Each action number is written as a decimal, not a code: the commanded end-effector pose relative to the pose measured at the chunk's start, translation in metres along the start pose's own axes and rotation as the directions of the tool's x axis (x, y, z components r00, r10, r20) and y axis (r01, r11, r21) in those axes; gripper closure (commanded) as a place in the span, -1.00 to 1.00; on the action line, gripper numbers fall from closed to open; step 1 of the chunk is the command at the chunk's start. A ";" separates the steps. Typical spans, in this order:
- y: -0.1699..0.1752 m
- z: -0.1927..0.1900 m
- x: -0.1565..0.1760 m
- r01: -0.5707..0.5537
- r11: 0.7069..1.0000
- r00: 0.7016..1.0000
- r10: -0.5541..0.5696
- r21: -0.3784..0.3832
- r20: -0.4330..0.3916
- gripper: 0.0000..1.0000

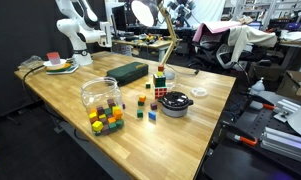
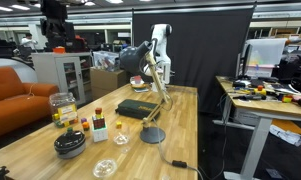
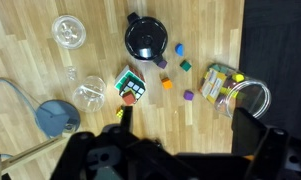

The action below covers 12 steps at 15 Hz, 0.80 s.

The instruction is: Get the green block on the table and put it on the orange block

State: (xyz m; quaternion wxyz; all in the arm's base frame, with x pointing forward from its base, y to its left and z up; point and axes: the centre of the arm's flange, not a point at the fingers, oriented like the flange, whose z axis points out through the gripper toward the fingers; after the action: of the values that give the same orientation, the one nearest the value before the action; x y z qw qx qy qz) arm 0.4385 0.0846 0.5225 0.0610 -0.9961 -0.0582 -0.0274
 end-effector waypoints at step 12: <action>-0.063 0.093 0.040 0.139 0.987 0.990 -0.136 -0.079 0.039 -1.00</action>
State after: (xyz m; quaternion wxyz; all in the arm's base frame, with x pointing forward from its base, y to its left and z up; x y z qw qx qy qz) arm 0.4748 0.1628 0.4404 0.0171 -0.9917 -0.1266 -0.0171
